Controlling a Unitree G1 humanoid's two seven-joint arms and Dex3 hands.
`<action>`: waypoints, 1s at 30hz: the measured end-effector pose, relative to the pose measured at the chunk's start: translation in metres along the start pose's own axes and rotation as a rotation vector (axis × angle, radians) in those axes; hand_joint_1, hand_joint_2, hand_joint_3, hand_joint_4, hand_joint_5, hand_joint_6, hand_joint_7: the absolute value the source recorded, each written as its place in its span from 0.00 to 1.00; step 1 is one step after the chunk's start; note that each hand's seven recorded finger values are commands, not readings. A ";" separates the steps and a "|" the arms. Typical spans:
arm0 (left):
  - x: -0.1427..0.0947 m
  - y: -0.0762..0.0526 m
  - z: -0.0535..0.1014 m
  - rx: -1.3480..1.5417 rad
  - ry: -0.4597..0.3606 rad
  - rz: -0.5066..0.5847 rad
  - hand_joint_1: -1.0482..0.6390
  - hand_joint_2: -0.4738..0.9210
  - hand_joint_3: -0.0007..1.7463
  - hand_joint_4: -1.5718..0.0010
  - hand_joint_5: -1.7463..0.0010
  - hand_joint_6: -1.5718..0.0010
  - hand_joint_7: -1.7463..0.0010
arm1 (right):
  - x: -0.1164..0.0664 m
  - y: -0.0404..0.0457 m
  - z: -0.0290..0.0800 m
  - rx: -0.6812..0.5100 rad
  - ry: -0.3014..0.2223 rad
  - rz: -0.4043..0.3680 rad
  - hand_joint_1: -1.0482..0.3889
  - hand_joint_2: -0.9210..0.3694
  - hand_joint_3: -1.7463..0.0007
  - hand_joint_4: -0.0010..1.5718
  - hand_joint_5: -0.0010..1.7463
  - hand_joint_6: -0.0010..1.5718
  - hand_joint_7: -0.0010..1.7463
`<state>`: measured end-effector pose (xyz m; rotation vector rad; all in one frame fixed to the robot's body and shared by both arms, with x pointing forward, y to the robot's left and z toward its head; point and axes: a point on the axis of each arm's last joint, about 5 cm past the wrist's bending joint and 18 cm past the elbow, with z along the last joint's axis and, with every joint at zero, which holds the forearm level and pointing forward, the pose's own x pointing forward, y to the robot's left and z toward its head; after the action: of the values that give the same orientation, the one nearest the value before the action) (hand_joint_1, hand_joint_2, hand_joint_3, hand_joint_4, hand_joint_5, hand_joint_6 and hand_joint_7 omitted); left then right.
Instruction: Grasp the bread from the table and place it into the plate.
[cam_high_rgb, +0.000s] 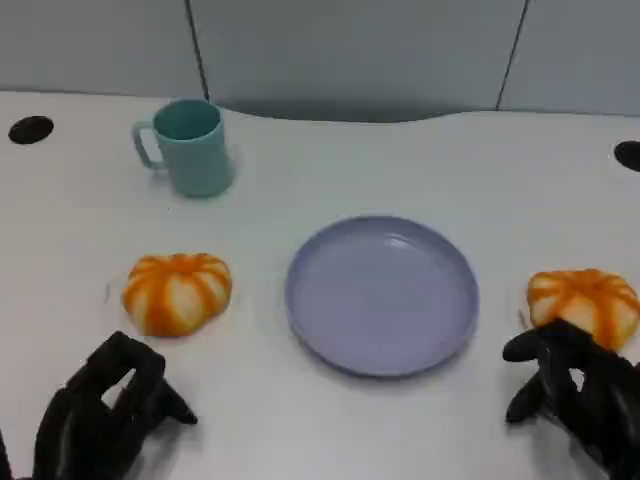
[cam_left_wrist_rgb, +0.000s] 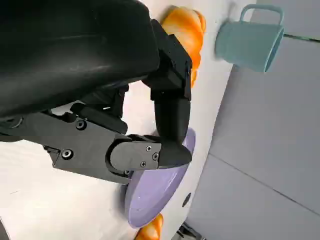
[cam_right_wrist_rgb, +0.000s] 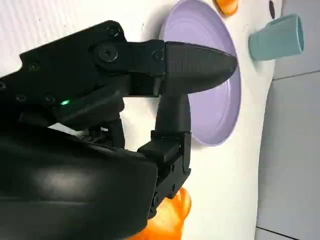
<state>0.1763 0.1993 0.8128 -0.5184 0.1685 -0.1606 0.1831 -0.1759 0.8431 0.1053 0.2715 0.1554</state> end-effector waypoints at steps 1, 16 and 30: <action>0.000 0.000 0.000 0.000 0.000 0.000 0.32 1.00 0.21 0.57 0.00 0.71 0.00 | 0.000 -0.0001 0.000 0.001 -0.001 0.000 0.53 0.00 0.69 0.35 1.00 0.28 0.87; 0.000 0.001 0.001 0.004 -0.005 0.001 0.31 1.00 0.20 0.56 0.00 0.70 0.00 | 0.000 0.0011 0.000 -0.001 0.002 -0.011 0.53 0.00 0.69 0.34 1.00 0.27 0.87; 0.009 -0.023 0.051 0.781 -0.352 -0.043 0.34 1.00 0.19 0.64 0.02 0.68 0.19 | 0.000 0.0083 0.001 0.014 0.013 -0.011 0.54 0.00 0.68 0.32 1.00 0.26 0.87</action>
<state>0.1926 0.2018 0.8668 0.2331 -0.2484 -0.1604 0.1826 -0.1678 0.8453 0.1167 0.2861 0.1435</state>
